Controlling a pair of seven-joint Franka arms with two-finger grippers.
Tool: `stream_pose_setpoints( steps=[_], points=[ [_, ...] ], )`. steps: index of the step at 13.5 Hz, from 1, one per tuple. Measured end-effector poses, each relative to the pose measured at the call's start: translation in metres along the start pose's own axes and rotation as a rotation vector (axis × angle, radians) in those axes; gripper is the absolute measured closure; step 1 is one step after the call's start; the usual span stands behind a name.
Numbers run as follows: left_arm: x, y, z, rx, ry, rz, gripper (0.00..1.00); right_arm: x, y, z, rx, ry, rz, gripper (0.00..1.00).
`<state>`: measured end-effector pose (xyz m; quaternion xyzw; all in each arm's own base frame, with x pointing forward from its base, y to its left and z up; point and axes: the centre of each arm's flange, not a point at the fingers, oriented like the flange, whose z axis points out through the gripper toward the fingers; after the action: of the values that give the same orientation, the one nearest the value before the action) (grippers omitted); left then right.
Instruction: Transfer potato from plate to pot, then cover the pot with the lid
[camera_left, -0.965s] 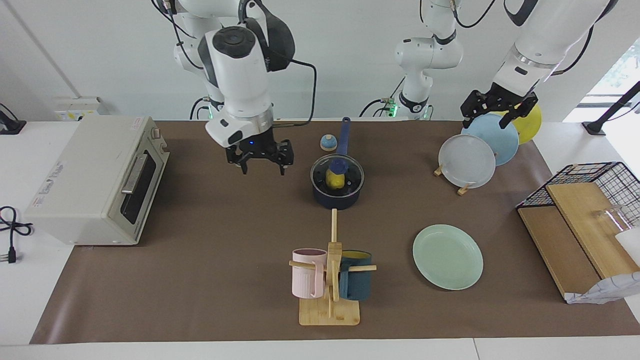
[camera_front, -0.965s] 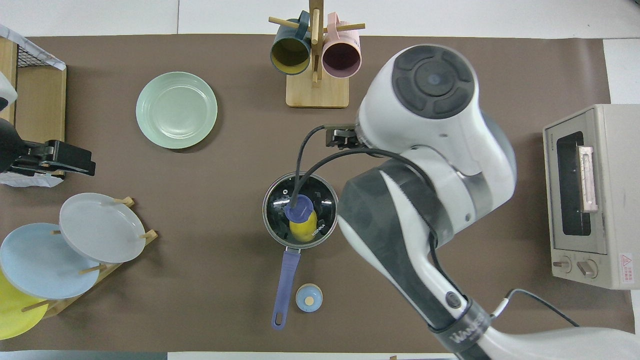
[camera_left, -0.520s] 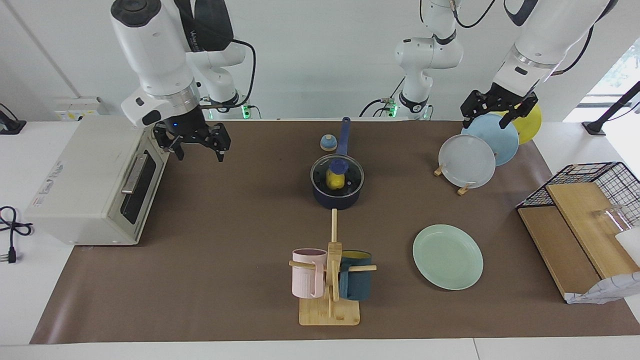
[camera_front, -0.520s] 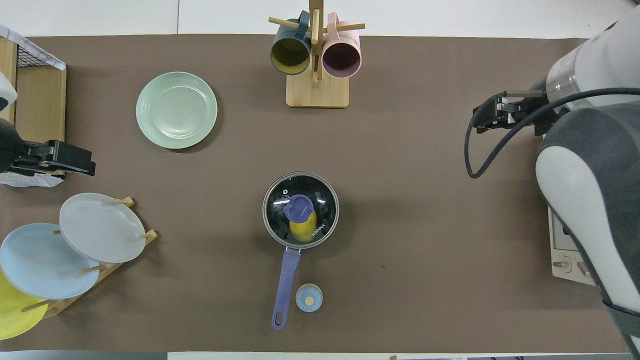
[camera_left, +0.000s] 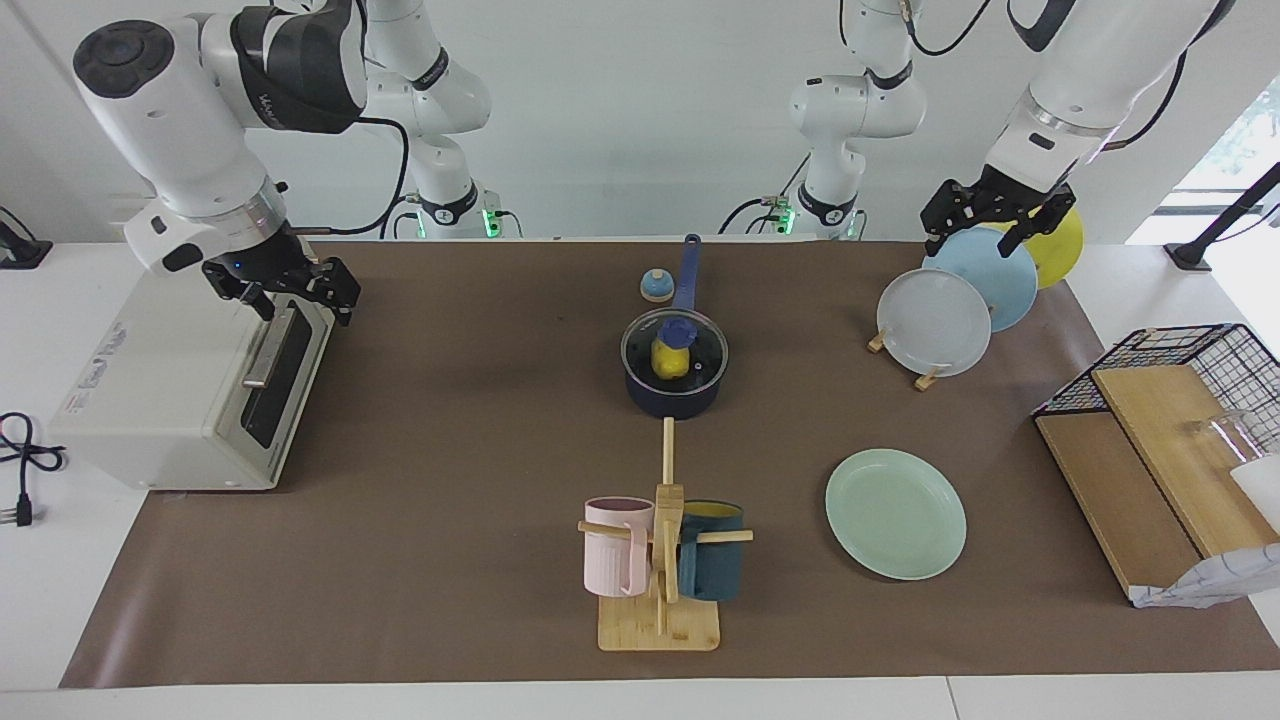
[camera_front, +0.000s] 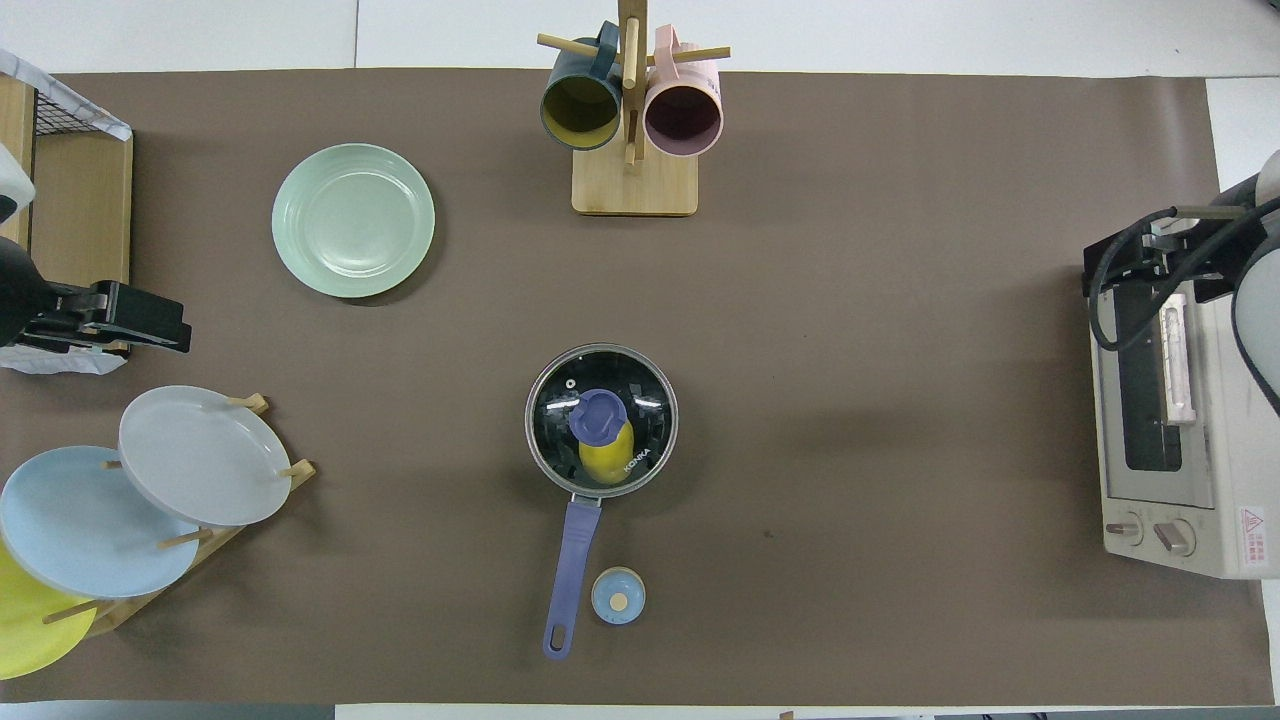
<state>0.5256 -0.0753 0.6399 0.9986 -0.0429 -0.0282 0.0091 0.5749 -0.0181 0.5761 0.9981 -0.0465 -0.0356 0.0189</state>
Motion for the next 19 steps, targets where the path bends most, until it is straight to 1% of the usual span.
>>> stream_pose_setpoints(
  steps=[4,9,16,19],
  points=[
    [0.0,0.0,0.0,0.0,0.0,0.0,0.0,-0.018,-0.001,-0.003,0.003,-0.002,-0.006,0.0],
    [-0.001,-0.002,-0.002,-0.001,0.005,-0.005,0.0,-0.019,0.01,0.0,0.004,-0.009,0.014,0.0],
    [-0.011,-0.005,-0.016,-0.003,0.031,-0.012,0.0,-0.018,0.025,0.002,0.006,-0.013,0.041,0.0],
    [-0.013,-0.008,-0.012,-0.003,0.032,-0.018,0.0,-0.019,0.025,0.001,0.008,-0.011,0.041,0.0]
  ],
)
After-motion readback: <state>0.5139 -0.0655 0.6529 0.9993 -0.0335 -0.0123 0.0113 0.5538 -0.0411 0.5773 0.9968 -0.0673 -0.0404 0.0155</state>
